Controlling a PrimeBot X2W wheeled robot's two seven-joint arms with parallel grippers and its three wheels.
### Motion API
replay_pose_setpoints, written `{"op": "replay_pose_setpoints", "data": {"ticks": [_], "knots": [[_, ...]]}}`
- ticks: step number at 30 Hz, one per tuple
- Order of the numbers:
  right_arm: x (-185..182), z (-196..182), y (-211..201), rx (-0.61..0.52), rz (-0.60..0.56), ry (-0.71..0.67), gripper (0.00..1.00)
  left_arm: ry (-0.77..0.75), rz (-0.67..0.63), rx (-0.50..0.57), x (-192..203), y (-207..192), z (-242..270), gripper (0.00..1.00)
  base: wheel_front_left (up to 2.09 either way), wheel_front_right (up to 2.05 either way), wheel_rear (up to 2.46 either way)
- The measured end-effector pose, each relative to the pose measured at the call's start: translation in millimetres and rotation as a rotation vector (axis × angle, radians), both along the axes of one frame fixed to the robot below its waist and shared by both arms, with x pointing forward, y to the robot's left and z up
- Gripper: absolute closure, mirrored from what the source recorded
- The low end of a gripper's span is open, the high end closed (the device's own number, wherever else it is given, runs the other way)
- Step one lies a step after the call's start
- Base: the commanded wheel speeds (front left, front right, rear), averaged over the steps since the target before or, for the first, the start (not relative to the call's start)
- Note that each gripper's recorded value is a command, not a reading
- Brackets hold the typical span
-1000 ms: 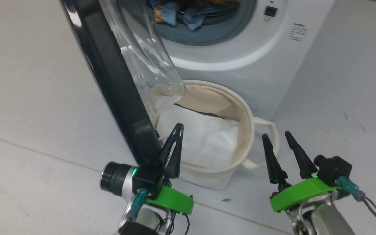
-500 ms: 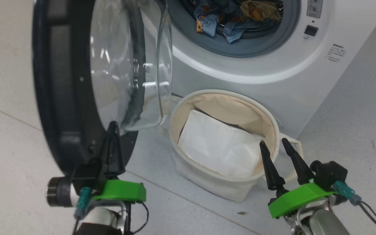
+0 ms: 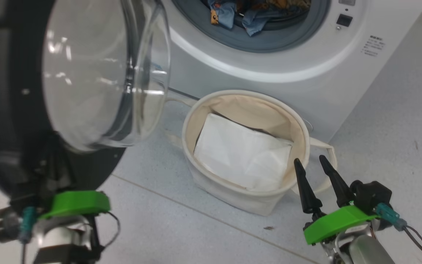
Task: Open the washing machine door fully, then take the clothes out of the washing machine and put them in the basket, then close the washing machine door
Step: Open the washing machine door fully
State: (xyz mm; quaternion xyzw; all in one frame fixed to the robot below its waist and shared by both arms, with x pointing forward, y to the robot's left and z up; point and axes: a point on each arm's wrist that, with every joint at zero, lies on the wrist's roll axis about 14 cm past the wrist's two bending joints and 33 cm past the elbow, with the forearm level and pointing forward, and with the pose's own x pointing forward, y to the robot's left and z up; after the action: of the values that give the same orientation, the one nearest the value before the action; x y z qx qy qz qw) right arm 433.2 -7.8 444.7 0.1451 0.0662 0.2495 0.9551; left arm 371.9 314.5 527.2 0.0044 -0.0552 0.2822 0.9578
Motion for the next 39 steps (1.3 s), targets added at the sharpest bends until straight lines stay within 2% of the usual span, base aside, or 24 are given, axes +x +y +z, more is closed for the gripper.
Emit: {"op": "replay_pose_setpoints", "data": {"ticks": [12,17,30,39], "knots": [[13,-19,-12,-0.038,-0.030,0.023,0.00,0.008,0.234,-0.025,-14,84,-6,1.00,0.00,0.00,0.00],[19,-27,-14,-0.057,-0.033,0.027,0.00,0.013,0.286,-0.038,-13,107,-10,1.00,0.00,0.00,0.00],[25,-40,-19,-0.097,-0.035,0.032,0.00,0.039,0.294,-0.066,-2,127,-23,1.00,0.00,0.00,0.00],[27,-29,-22,-0.095,-0.042,0.004,0.00,0.043,0.262,-0.055,1,119,-22,1.00,0.00,0.00,0.00]]}}
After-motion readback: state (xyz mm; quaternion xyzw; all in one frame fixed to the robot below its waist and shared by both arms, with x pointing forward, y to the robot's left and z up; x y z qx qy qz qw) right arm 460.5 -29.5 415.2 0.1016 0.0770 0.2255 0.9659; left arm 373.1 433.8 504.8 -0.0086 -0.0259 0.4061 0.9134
